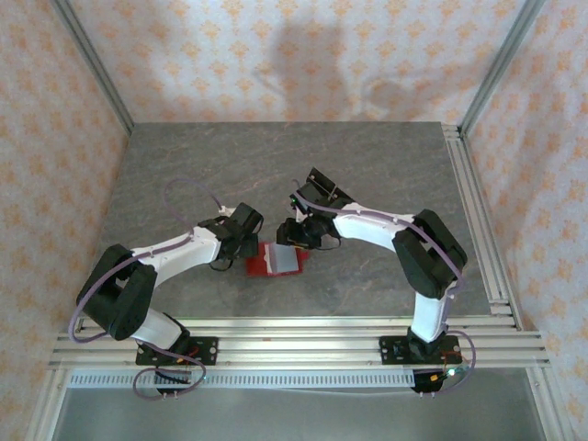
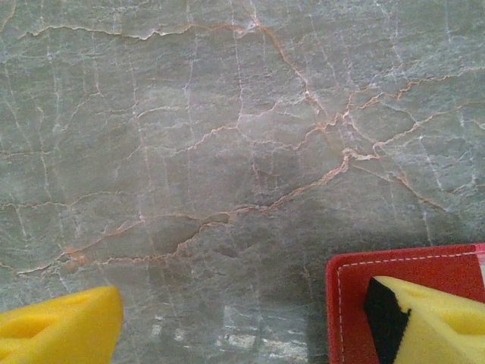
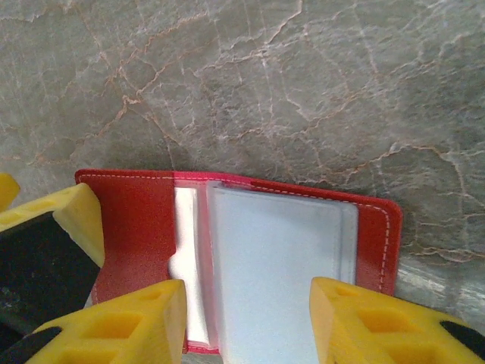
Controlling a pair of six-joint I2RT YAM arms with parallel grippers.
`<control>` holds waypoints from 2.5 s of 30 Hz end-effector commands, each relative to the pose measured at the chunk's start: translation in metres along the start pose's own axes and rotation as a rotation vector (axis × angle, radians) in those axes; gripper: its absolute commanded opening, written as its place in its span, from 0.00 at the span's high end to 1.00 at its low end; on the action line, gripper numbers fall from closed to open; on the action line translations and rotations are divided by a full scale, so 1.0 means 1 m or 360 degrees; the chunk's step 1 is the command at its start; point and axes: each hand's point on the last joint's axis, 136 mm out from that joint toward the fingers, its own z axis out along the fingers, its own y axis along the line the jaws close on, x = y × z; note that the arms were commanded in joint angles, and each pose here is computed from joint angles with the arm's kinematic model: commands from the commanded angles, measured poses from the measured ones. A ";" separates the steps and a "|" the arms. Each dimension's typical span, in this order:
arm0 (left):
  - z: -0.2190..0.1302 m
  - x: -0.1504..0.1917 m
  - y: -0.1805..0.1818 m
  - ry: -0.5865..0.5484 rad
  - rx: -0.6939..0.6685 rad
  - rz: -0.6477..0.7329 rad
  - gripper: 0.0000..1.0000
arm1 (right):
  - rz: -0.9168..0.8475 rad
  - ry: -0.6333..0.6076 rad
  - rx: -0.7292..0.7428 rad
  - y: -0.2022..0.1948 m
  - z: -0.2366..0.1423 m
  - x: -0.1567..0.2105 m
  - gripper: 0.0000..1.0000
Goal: Put the credit cards into the card holder
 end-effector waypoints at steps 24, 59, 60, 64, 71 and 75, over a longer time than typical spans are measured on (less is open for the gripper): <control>0.014 0.001 -0.001 -0.0011 -0.0021 -0.0029 0.16 | -0.0061 0.0137 -0.0095 0.020 0.031 0.013 0.53; -0.026 0.021 0.015 -0.0156 0.0428 -0.0295 0.18 | 0.0017 0.0139 -0.0248 0.045 0.034 0.012 0.53; -0.024 0.024 0.016 -0.0151 0.0426 -0.0306 0.19 | 0.0013 0.0138 -0.0249 0.046 0.034 0.012 0.53; -0.018 0.031 0.018 -0.0130 0.0407 -0.0313 0.23 | 0.0016 0.0136 -0.0270 0.051 0.033 0.013 0.53; -0.004 0.031 0.015 -0.0117 0.0378 -0.0311 0.36 | 0.0007 0.0142 -0.0306 0.064 0.033 0.015 0.53; 0.003 0.028 0.013 -0.0126 0.0359 -0.0304 0.44 | 0.0018 0.0155 -0.0327 0.069 0.037 0.017 0.53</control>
